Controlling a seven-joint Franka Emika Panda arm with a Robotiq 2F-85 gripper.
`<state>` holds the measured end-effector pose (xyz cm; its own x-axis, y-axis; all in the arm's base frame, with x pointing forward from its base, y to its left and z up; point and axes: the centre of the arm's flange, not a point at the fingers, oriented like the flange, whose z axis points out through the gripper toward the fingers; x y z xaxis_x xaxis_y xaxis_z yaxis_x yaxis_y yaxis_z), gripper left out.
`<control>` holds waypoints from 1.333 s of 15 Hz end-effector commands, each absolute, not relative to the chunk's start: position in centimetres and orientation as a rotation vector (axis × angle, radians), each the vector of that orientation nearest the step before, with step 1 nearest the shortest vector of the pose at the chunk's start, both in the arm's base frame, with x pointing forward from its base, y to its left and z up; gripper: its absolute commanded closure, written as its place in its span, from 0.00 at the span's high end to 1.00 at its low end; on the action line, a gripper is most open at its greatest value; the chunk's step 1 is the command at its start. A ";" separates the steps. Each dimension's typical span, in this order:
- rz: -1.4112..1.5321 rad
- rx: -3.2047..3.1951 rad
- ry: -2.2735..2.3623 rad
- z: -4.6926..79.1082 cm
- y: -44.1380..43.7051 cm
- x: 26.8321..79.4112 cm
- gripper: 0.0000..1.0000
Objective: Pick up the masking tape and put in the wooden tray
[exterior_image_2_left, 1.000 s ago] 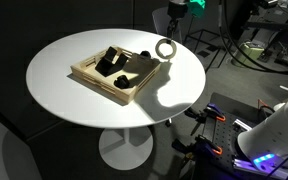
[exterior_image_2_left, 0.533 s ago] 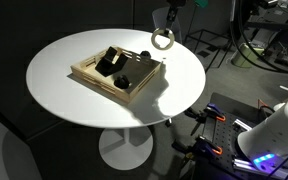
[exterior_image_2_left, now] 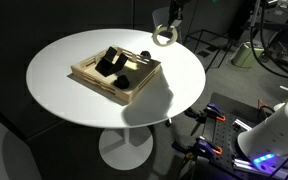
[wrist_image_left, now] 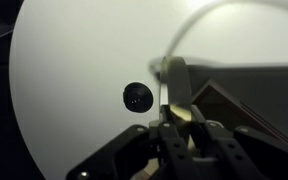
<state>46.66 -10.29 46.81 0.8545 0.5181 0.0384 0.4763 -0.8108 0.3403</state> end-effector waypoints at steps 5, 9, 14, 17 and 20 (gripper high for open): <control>0.128 2.409 1.175 47.2 -7.3 41.7 0.05; 0.161 2.257 1.322 46.8 -5.7 40.0 0.05; 0.280 2.154 1.408 45.5 -3.9 39.1 0.05; 0.356 2.140 1.430 44.4 -3.0 39.2 0.05; 0.411 2.115 1.462 43.2 -2.4 39.1 0.05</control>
